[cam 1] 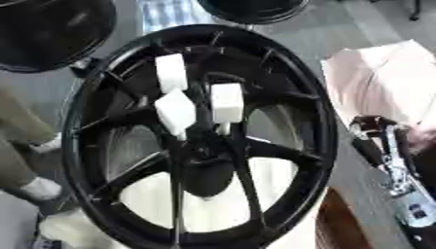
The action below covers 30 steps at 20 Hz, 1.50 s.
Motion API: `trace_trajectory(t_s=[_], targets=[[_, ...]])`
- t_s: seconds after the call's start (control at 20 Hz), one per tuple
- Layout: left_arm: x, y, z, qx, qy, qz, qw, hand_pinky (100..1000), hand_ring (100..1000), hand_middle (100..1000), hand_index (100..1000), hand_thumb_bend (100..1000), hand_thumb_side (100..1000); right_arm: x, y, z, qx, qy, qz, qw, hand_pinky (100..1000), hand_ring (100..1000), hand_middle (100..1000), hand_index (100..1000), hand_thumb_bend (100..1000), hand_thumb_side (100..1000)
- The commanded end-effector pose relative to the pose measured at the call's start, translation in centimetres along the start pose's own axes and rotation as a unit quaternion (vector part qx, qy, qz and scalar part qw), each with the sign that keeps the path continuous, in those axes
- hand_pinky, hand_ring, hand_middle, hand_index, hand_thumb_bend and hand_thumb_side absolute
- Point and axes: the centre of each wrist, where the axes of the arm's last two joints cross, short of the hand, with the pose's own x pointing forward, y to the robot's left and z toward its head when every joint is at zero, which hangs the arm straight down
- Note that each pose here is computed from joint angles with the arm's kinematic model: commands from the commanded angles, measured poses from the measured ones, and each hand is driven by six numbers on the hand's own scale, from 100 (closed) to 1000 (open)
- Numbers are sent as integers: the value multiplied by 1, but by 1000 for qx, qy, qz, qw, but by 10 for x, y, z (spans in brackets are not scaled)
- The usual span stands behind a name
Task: Pull the pin out of the wheel hub.
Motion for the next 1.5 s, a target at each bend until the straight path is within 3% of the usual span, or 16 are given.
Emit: trace_trajectory(t_s=[0.05, 0.45, 0.6, 0.65, 0.7, 0.8, 1.0, 1.1, 1.3, 1.5], targets=[[9, 6, -7, 4, -17, -5, 1000, 648, 438, 401, 638, 453, 705, 8, -3, -6, -1, -10, 1, 1000, 675, 677, 495, 643, 100, 580], [21, 3, -10, 4, -34, -5, 999, 650, 440, 405, 639, 462, 708, 8, -3, -5, -5, -10, -4, 1000, 675, 677, 495, 643, 100, 575], [50, -5, -15, -7, -76, -12, 997, 652, 443, 422, 650, 471, 719, 9, -4, -5, -10, -11, -7, 1000, 675, 677, 495, 643, 100, 574], [62, -7, -18, -16, -94, -17, 995, 654, 446, 432, 655, 648, 822, 9, -4, -5, -11, -11, -7, 1000, 675, 677, 495, 643, 100, 571], [77, -10, -21, -28, -119, -24, 992, 654, 450, 439, 658, 472, 716, 9, -5, -5, -12, -11, -6, 1000, 675, 677, 495, 643, 100, 574], [114, -15, -29, -53, -178, -40, 982, 655, 453, 443, 661, 474, 709, 9, -7, -5, -13, -12, -3, 1000, 675, 677, 495, 643, 100, 574], [189, -32, -32, -112, -297, -86, 944, 665, 477, 462, 681, 486, 705, 10, -11, -5, -14, -14, 3, 1000, 675, 677, 495, 643, 100, 575], [215, -41, -34, -141, -345, -118, 921, 674, 499, 479, 698, 504, 708, 10, -15, -4, -15, -15, 9, 1000, 675, 677, 494, 643, 100, 575], [246, -53, -45, -188, -406, -194, 873, 689, 539, 517, 724, 521, 721, 9, -22, -3, -13, -14, 21, 1000, 675, 677, 494, 643, 100, 576], [276, -59, -58, -225, -458, -283, 812, 709, 579, 561, 749, 530, 736, 9, -25, -1, -8, -13, 29, 999, 675, 677, 494, 643, 100, 577]])
